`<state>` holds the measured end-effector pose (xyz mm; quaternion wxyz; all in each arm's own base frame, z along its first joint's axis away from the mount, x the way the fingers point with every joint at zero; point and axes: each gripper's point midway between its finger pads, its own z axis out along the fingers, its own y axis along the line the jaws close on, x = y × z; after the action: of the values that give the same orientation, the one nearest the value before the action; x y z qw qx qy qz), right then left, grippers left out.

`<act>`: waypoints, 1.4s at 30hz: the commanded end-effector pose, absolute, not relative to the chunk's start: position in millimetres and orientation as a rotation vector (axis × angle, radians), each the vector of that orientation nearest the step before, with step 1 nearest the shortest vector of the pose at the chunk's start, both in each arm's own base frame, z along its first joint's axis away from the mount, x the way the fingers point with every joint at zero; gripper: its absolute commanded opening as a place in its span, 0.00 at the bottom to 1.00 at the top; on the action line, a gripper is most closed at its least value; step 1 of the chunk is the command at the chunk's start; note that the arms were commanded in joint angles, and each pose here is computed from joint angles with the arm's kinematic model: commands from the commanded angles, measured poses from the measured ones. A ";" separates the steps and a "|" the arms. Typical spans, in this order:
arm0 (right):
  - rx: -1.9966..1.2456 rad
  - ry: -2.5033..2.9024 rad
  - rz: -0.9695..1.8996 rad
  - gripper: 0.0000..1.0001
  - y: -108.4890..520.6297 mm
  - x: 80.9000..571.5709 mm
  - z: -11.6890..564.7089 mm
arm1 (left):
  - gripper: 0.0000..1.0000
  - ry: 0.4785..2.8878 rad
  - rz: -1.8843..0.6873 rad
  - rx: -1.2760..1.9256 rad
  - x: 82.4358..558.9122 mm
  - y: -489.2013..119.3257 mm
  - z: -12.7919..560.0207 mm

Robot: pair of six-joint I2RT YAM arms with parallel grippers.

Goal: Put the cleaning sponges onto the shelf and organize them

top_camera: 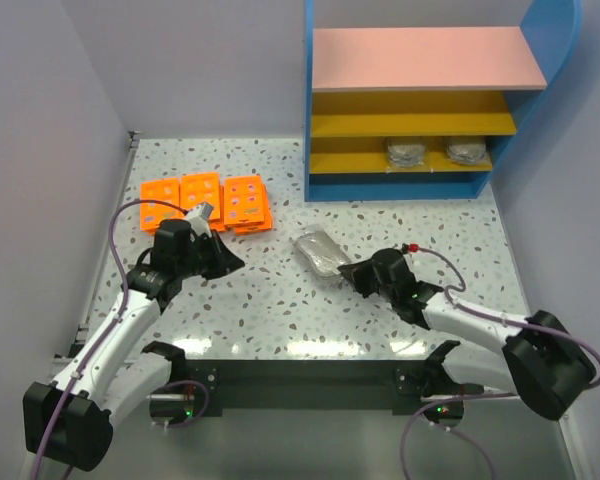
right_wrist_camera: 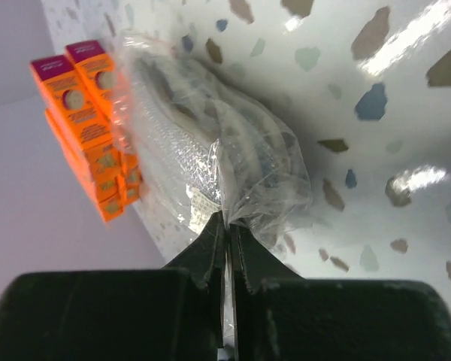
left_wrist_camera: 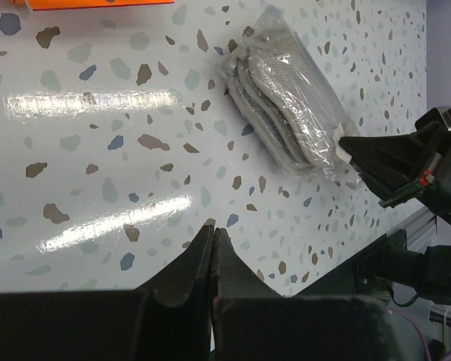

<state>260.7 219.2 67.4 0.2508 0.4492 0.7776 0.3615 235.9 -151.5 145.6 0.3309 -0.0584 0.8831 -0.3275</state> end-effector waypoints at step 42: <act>1.207 1.421 0.984 0.00 172.8 425.8 281.9 | 0.00 2.254 -0.805 -0.073 263.2 -152.9 186.7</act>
<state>398.0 178.2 232.3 0.4444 0.4847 0.6591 0.3649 254.8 -152.8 166.6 0.3401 -0.0428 0.8852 -0.3144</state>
